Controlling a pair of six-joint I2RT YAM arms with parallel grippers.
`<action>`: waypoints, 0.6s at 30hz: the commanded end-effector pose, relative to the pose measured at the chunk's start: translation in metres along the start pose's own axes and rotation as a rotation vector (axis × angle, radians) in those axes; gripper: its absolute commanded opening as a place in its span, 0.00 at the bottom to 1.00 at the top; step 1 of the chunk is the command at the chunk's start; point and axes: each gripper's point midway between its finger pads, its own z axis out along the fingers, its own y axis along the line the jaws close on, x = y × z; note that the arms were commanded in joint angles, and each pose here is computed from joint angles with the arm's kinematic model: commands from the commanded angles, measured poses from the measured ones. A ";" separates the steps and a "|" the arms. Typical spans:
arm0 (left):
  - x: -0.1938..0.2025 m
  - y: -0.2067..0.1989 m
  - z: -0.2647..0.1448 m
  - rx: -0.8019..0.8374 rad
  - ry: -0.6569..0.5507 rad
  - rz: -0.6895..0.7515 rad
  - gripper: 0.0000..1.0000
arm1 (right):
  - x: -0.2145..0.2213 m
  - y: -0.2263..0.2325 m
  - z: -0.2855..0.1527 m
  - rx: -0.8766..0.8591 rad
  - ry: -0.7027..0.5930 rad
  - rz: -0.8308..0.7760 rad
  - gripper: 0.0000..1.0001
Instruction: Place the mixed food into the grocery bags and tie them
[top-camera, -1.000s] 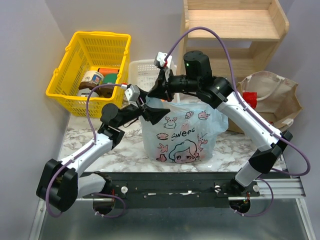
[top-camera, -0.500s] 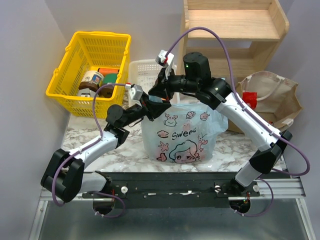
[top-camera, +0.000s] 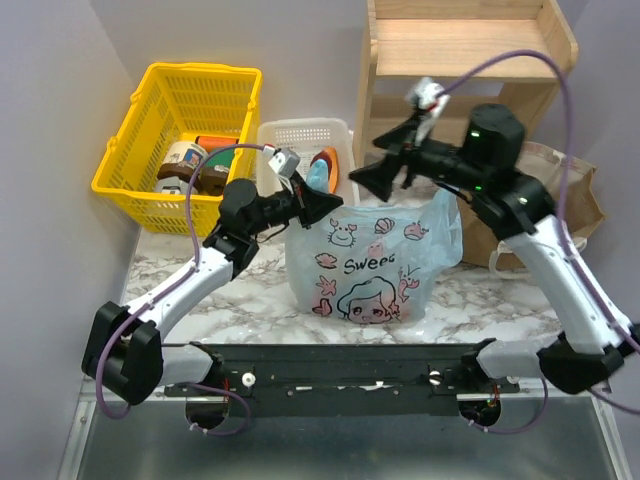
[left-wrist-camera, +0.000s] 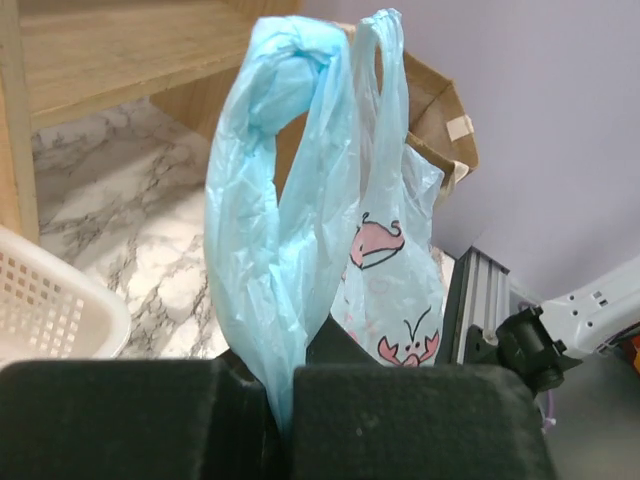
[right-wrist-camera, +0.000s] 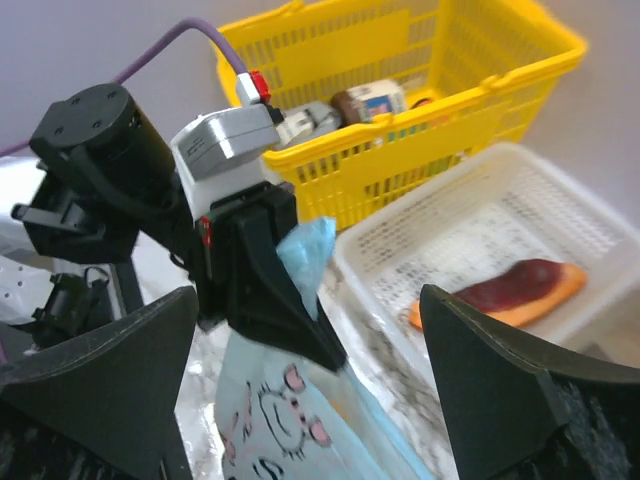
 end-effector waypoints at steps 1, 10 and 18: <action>0.002 0.009 -0.012 -0.059 0.141 -0.017 0.00 | -0.009 -0.032 -0.064 0.177 -0.082 -0.028 1.00; 0.000 0.024 -0.029 -0.038 0.156 -0.013 0.00 | 0.061 -0.100 -0.145 0.454 -0.123 -0.008 1.00; 0.005 0.032 -0.042 -0.072 0.164 0.000 0.00 | 0.072 -0.099 -0.152 0.437 -0.127 -0.059 1.00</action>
